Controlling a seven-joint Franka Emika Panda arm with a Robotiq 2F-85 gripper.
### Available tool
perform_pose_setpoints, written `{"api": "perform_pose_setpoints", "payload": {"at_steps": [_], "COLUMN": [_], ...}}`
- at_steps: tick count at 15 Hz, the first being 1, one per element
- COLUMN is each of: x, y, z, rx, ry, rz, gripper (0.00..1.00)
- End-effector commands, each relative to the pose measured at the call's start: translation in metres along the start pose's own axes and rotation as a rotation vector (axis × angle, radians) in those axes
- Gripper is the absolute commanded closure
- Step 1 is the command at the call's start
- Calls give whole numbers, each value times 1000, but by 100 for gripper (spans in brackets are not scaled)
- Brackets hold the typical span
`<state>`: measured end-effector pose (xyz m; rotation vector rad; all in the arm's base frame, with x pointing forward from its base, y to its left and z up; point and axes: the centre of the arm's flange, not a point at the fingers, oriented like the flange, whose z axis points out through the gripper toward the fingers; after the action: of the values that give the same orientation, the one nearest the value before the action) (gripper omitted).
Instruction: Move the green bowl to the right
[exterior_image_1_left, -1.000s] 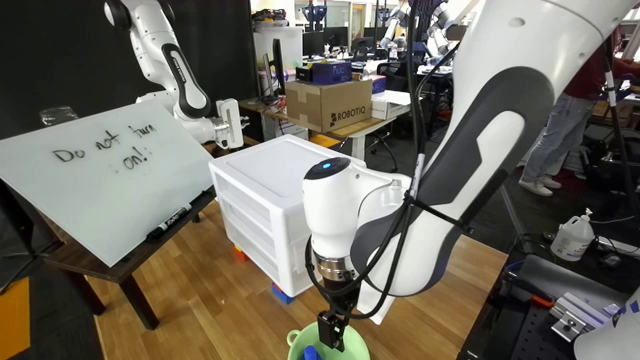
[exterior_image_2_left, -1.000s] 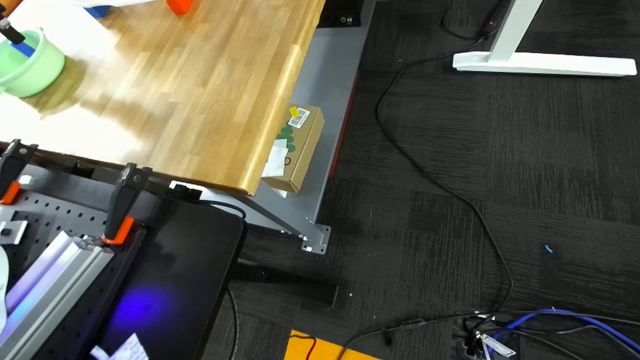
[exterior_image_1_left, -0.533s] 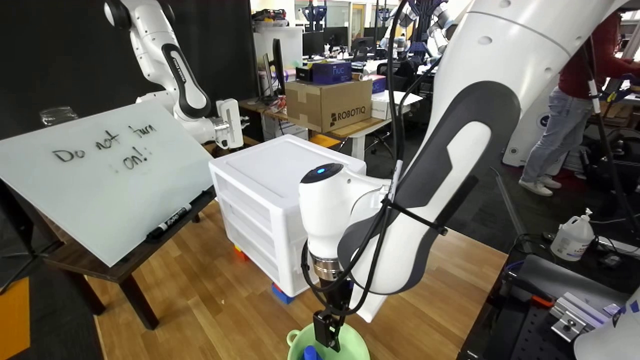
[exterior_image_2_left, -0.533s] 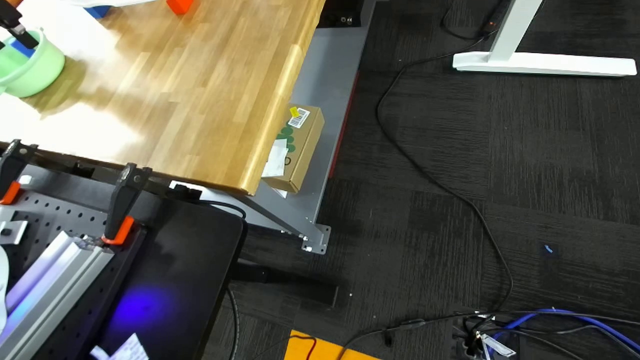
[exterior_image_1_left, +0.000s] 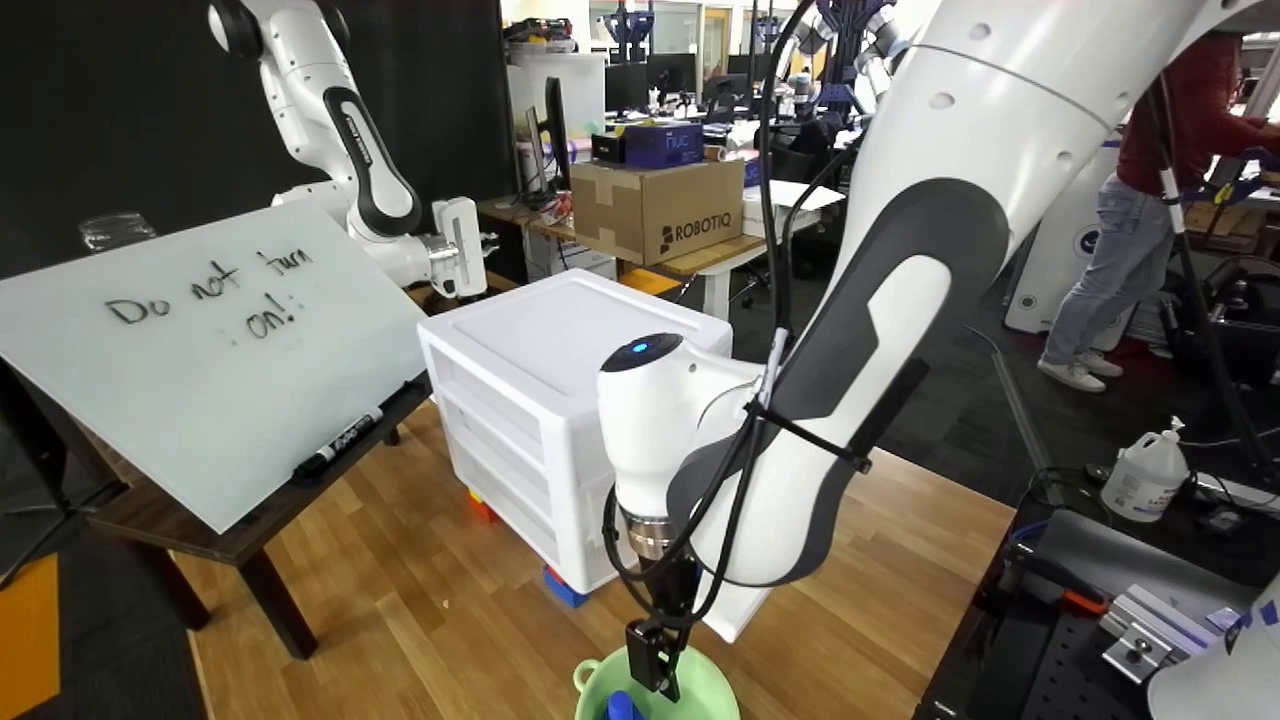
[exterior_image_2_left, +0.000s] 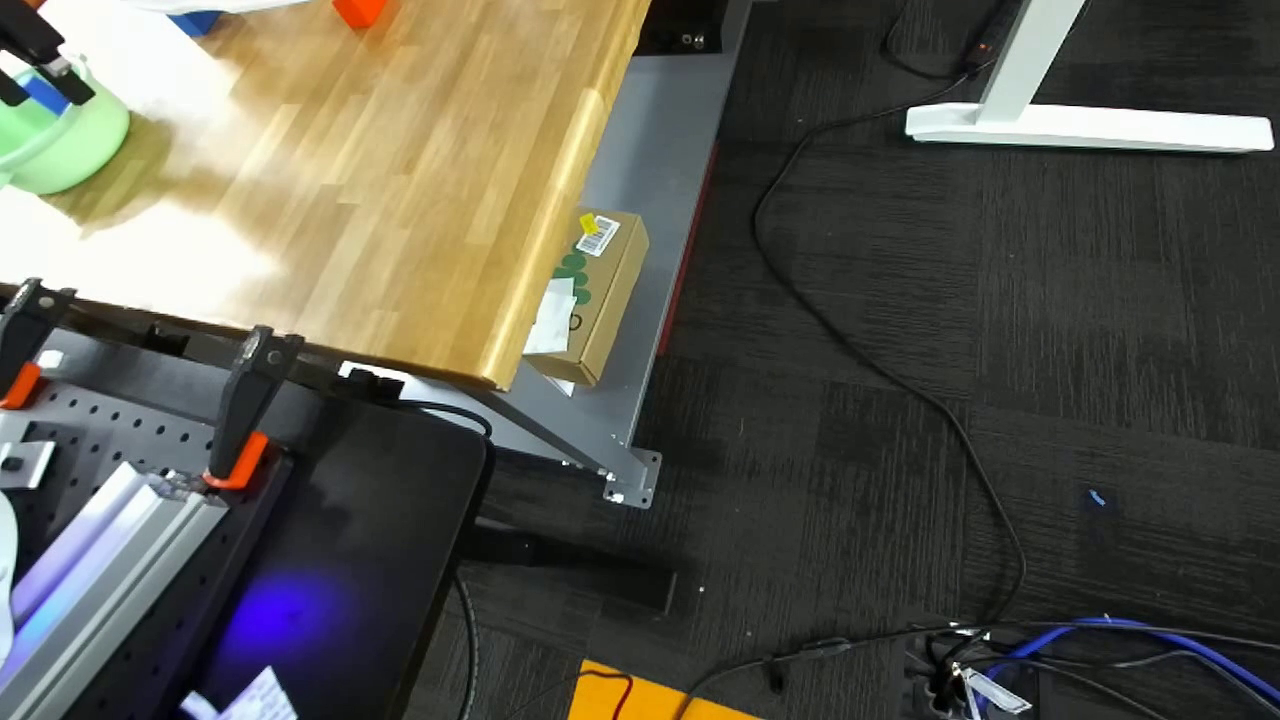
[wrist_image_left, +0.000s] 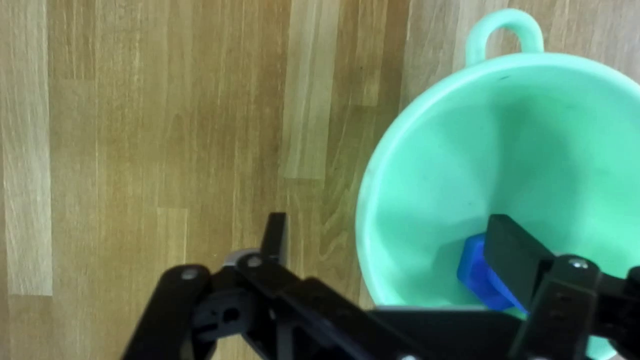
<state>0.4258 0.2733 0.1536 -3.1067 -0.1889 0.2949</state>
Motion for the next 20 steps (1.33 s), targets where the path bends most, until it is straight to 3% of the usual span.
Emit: {"api": "perform_pose_setpoints", "payload": {"at_steps": [1,11,20], "x": [9,8,-58], "y": [5,1,-48], "z": [10,12,10], "rx": [16,4,-49], "ry": [-33,-28,87], "rz": [8,21,20], "gripper": [0,0,0]}}
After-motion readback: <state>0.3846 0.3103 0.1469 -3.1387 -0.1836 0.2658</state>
